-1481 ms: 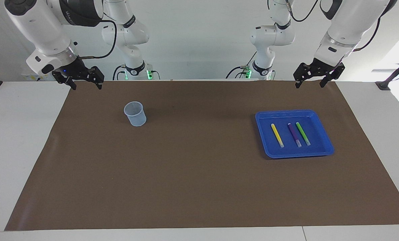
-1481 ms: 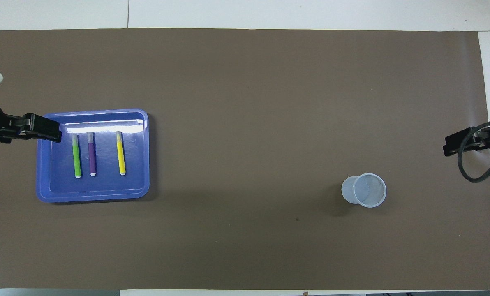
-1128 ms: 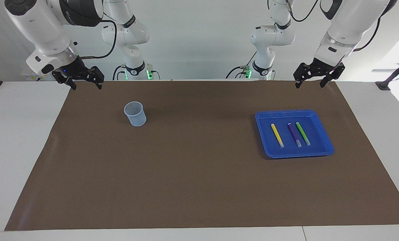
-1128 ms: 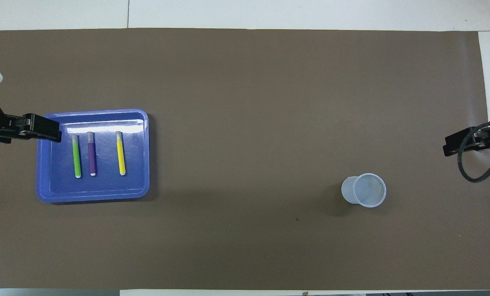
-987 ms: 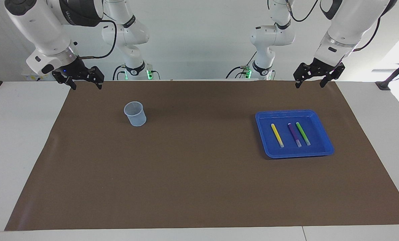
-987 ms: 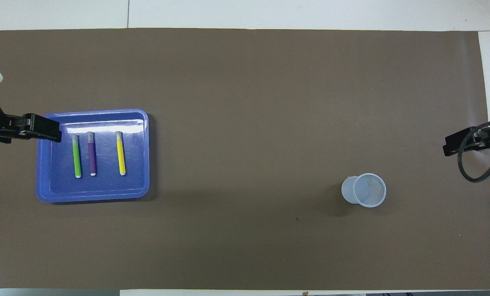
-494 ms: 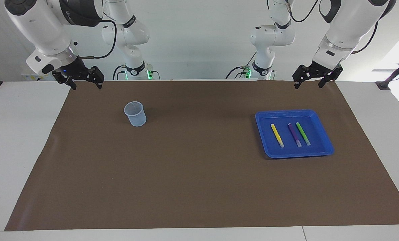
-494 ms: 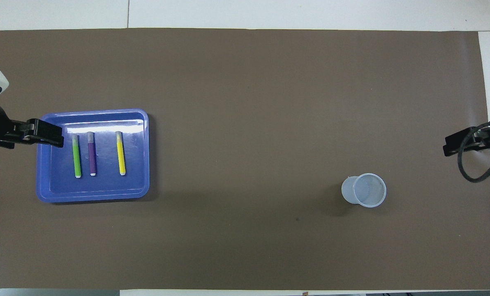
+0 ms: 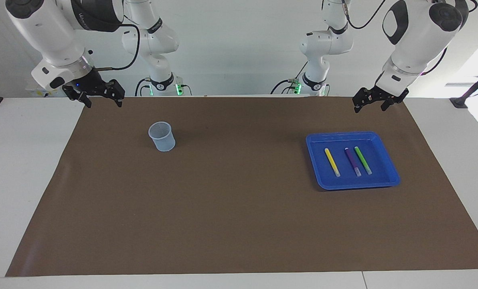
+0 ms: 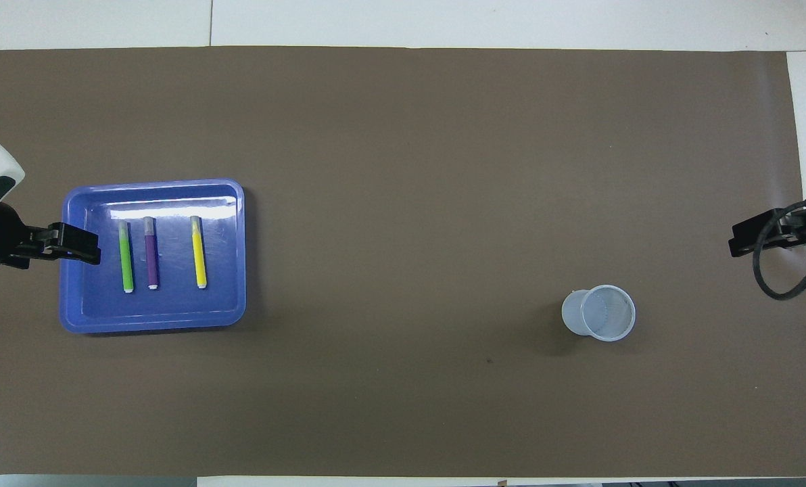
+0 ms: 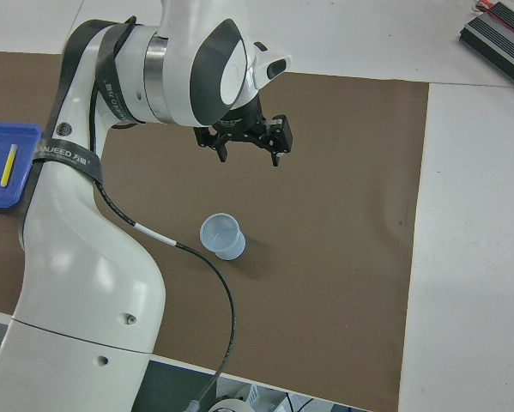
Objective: Transfer and insert pens with both arms
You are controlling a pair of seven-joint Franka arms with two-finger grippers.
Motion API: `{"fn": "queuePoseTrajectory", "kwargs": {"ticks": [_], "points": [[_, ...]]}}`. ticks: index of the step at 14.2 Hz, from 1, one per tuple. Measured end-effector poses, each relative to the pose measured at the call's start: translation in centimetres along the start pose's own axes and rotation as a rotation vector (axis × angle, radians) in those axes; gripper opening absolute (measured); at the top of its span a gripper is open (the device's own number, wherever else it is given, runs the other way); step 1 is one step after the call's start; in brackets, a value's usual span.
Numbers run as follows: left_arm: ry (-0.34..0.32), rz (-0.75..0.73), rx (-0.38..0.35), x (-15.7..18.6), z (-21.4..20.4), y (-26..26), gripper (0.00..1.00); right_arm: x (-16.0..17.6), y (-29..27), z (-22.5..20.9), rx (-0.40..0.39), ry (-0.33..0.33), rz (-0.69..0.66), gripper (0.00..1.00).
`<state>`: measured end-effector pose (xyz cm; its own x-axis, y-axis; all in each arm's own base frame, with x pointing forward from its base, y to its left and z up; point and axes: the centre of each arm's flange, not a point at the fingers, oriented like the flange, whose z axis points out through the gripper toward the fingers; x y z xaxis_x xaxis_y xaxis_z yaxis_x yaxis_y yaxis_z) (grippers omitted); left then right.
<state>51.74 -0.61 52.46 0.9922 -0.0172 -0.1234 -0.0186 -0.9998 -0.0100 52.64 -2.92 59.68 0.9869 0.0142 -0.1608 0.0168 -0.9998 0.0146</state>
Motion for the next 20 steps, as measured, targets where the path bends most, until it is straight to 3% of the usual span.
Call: {"fn": "queuePoseTrajectory", "kwargs": {"ticks": [2, 6, 9, 10, 12, 15, 20], "points": [[-0.015, 0.022, -0.008, 0.2, 4.7, -2.6, 1.0, 0.0, 0.0, 0.0, 0.0, 0.0, 0.0, 1.0], [0.018, 0.027, -0.016, 0.4, 14.5, -5.7, 1.0, 0.0, 0.0, 0.0, 0.0, 0.0, 0.0, 1.0], [0.038, 0.033, -0.019, 1.9, 18.8, -5.6, 0.97, 0.0, 0.0, 0.0, 0.0, 0.0, 0.0, 1.0], [0.046, 0.037, -0.019, 2.4, 19.8, -5.4, 0.97, 0.0, 0.0, 0.0, 0.0, 0.0, 0.0, 1.0], [0.056, 0.042, -0.021, 3.4, 21.4, -5.2, 0.85, 0.0, 0.0, 0.0, 0.0, 0.0, 0.0, 1.0], [0.064, 0.042, -0.023, 4.6, 21.7, -5.3, 0.8, 0.0, 0.0, 0.0, 0.0, 0.0, 0.0, 1.0], [0.069, 0.042, -0.023, 5.2, 21.3, -5.4, 0.8, 0.0, 0.0, 0.0, 0.0, 0.0, 0.0, 1.0]]}}
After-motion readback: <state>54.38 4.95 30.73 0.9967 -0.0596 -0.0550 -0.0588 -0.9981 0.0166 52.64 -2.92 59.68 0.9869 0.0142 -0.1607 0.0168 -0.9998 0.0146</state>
